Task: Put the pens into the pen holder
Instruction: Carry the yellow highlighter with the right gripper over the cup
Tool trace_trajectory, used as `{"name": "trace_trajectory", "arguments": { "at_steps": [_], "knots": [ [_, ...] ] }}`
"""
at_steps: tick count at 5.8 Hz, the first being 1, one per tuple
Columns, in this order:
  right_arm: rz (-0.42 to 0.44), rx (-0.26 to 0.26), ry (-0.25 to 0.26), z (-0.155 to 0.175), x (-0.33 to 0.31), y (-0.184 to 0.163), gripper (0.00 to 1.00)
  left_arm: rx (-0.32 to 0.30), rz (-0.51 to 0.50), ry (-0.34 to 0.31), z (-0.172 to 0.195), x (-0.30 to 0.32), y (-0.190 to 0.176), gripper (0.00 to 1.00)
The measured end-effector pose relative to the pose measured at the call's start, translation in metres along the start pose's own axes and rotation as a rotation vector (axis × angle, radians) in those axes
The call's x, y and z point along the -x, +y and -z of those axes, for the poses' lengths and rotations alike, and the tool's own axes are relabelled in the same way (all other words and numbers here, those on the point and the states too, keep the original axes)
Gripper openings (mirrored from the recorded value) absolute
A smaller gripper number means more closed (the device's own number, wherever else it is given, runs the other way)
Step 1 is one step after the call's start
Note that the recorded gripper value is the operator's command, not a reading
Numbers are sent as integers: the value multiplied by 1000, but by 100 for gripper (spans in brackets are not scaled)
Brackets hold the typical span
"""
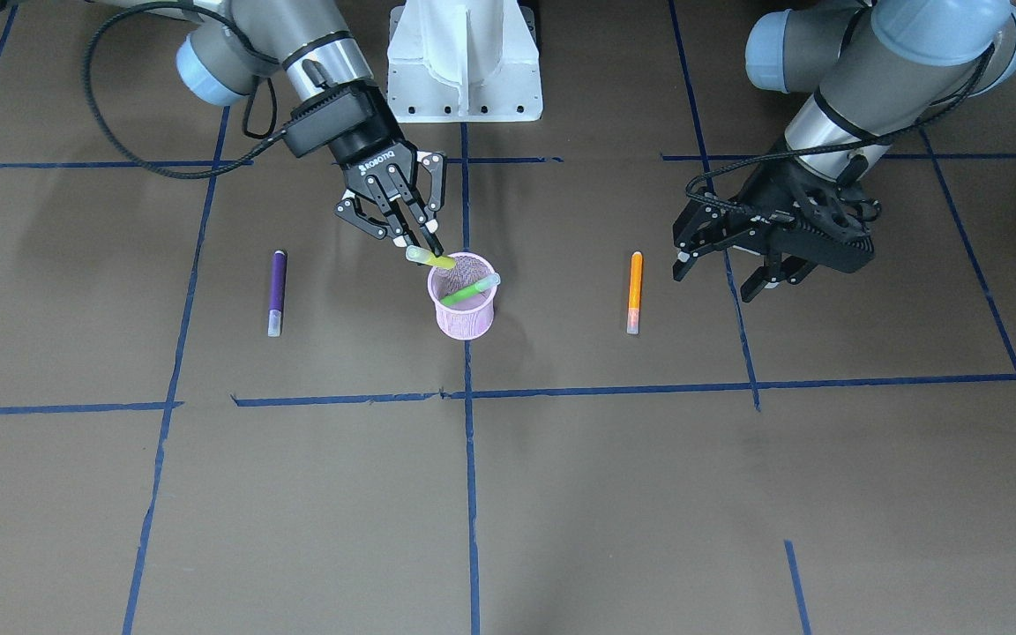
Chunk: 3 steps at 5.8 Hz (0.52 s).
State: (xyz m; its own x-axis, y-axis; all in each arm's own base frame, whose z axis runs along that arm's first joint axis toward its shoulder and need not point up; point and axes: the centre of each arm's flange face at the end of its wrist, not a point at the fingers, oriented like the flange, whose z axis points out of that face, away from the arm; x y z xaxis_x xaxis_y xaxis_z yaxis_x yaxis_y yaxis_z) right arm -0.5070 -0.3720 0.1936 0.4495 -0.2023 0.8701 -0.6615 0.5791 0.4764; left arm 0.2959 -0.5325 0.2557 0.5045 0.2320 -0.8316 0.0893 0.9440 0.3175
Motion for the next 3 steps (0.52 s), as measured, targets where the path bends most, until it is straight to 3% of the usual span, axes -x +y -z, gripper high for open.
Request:
{"name": "trace_trajectory", "arguments": {
  "at_steps": [3],
  "knots": [
    [25,-72,78,-20,3,35,1,-1,0,0,0,0,0,87]
  ]
}}
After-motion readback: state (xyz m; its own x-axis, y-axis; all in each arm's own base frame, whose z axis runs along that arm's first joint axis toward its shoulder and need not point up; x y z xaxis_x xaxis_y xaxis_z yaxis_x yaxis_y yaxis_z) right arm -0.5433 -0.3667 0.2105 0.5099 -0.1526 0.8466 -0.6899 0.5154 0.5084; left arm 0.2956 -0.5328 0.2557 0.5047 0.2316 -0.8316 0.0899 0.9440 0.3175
